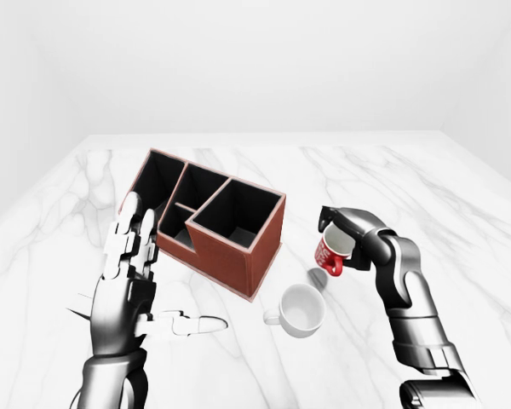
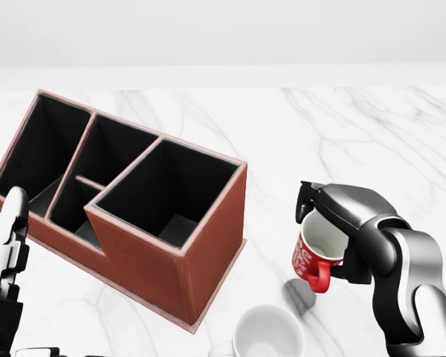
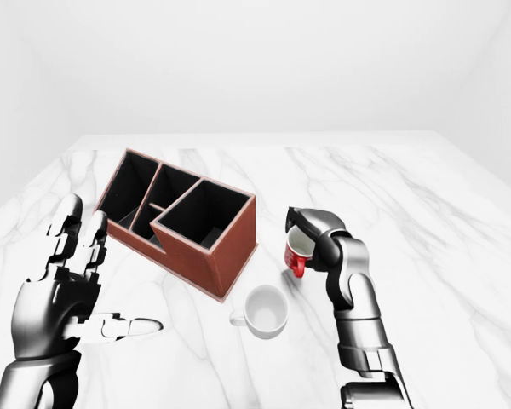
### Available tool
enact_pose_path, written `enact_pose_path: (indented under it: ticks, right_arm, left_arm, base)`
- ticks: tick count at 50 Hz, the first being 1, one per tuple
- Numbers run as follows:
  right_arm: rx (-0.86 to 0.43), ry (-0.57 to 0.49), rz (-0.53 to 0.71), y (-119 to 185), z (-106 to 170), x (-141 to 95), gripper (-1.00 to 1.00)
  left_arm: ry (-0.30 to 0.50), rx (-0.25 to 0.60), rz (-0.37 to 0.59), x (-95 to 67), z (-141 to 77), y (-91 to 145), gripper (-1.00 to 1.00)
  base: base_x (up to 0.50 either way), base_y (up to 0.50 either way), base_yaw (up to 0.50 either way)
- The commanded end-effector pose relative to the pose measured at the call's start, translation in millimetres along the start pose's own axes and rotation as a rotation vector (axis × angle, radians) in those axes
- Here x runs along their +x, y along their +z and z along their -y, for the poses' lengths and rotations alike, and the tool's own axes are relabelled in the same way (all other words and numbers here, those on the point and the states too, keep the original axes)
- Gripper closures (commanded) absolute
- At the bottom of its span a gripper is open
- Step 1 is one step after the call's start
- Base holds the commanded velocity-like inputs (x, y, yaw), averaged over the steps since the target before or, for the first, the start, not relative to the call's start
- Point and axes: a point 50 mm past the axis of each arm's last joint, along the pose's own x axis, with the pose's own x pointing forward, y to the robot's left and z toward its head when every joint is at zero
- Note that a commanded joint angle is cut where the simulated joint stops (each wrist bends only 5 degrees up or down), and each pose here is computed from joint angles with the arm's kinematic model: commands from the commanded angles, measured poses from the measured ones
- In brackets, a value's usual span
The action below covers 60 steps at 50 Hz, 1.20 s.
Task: Pick up the red mug and place it to the right of the caddy.
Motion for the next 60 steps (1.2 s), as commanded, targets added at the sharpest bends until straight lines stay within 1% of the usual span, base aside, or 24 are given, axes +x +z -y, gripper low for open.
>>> enact_pose_path:
  ticks: [1,8,21,32,37,46,50,54,60]
  right_arm:
    - [0.000,0.010,0.028,11.1,2.2,7.7,1.00]
    - [0.014,0.047,0.048,17.6,-4.6,14.0,1.00]
    - [0.036,0.101,0.074,26.3,-25.1,16.9,1.00]
    - [0.066,0.085,0.090,31.7,-29.7,25.5,1.00]
    - [0.062,0.068,0.101,35.4,-22.3,28.0,1.00]
    - [0.067,0.057,0.093,33.7,-22.1,32.3,1.00]
    - [0.070,0.036,0.092,34.1,-19.0,34.3,1.00]
    - [0.070,0.037,0.088,34.0,-23.1,35.5,1.00]
    - [0.061,0.017,0.088,35.7,-18.7,37.1,1.00]
  left_arm:
    - [0.002,0.000,0.003,0.2,-0.6,0.5,-1.00]
    - [-0.002,0.000,0.001,-0.7,0.9,1.0,-1.00]
    - [0.001,-0.001,0.009,-1.3,-0.1,3.1,-1.00]
    - [0.002,0.000,0.013,-1.4,-1.2,3.7,-1.00]
    - [0.004,0.000,0.017,-1.8,-2.1,4.9,-1.00]
    - [0.007,0.000,0.026,-2.8,-3.2,7.3,-1.00]
    - [0.004,-0.001,0.017,-1.6,-2.2,4.6,-1.00]
    - [0.004,0.000,0.024,-2.8,-2.4,7.1,-1.00]
    - [0.006,-0.002,0.022,-2.8,-3.1,6.5,-1.00]
  base:
    - [0.00,0.00,0.00]
    - [0.00,0.00,0.00]
    - [0.00,0.00,0.00]
    - [0.00,0.00,0.00]
    - [0.00,0.00,0.00]
    - [0.00,0.00,0.00]
    - [0.00,0.00,0.00]
    - [0.00,0.00,0.00]
    - [0.00,0.00,0.00]
